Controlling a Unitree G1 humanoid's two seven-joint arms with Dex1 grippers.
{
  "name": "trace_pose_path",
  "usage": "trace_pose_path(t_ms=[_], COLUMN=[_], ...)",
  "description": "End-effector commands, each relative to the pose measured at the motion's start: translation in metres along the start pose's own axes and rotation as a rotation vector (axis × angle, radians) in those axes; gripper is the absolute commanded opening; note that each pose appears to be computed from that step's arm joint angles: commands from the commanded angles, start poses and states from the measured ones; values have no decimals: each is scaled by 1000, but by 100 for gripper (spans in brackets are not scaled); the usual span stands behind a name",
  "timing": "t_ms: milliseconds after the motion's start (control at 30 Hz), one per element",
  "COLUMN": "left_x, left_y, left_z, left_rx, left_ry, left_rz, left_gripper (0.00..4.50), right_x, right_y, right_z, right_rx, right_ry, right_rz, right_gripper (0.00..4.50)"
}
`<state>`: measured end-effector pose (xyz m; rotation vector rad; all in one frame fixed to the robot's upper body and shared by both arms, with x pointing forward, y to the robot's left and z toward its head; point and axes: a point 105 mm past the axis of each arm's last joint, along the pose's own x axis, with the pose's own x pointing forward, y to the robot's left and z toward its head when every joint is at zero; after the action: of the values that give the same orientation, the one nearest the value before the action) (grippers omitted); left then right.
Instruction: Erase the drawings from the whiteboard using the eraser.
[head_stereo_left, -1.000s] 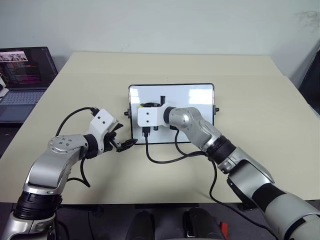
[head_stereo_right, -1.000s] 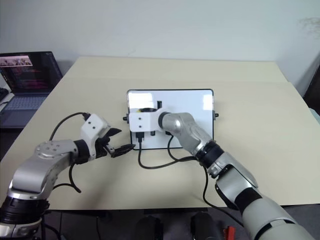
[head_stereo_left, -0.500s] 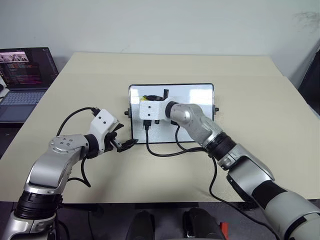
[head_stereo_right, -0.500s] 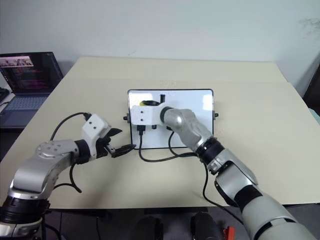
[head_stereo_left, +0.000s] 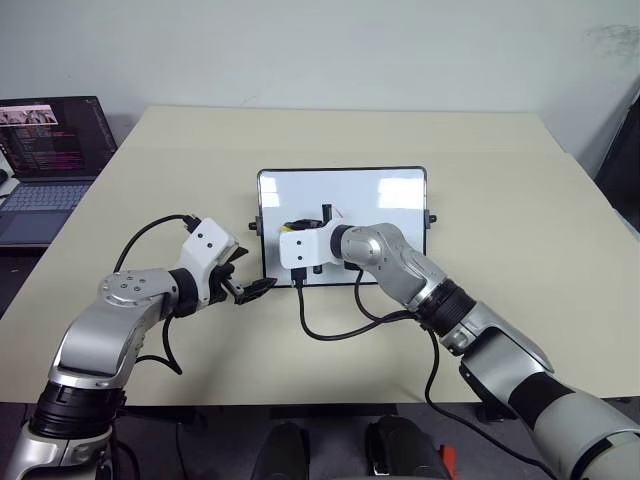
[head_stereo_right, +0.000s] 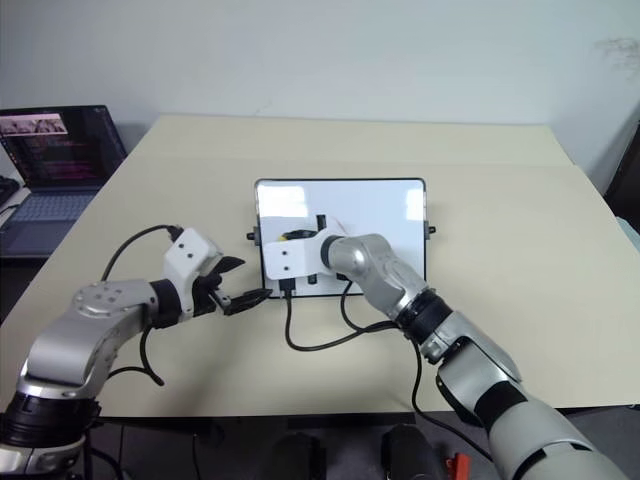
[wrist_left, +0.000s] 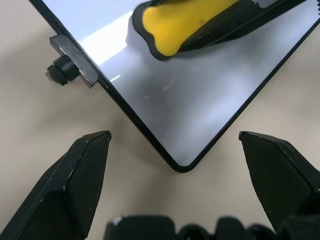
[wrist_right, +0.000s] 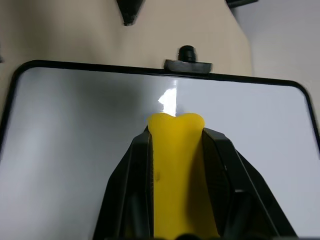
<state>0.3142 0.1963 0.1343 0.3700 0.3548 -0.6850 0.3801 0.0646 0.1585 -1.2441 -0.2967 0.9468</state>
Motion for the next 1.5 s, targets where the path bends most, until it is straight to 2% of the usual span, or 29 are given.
trace_pose_path(t_ms=[33,133,300,433,500,667,900,1000,1233,1400,1500], left_x=[0,0,0,0,0,1,-2,-3,-1,5,7], left_y=[-1,-2,-2,-2,-2,-3,-9,-15,-23,-24,-25], left_z=[12,12,12,12,12,11,7,8,14,23,24], left_rx=[35,35,34,34,33,32,35,43,64,70,75], left_ry=[-37,-38,-39,-39,-39,-38,-41,-50,-70,-92,-94], left_rz=[0,-2,-2,-4,-5,-9,-38,-72,-113,-116,-125], left_gripper=[450,450,450,450,450,450,450,450,450,450,450], right_x=[-6,-6,-7,-9,-9,-15,-62,-80,-103,-90,-81], right_y=[-24,-21,21,38,33,-11,-30,-28,2,5,1], right_z=[-30,-32,-32,-29,-30,-22,4,5,-5,-22,-19], right_rx=[8,12,3,-9,-7,103,494,550,498,230,197], right_ry=[106,106,94,87,89,27,-188,-207,-140,-11,-22], right_rz=[-111,-90,119,188,152,-41,-49,-28,38,-41,-75], right_gripper=[102,101,101,101,101,101,100,100,100,100,99])
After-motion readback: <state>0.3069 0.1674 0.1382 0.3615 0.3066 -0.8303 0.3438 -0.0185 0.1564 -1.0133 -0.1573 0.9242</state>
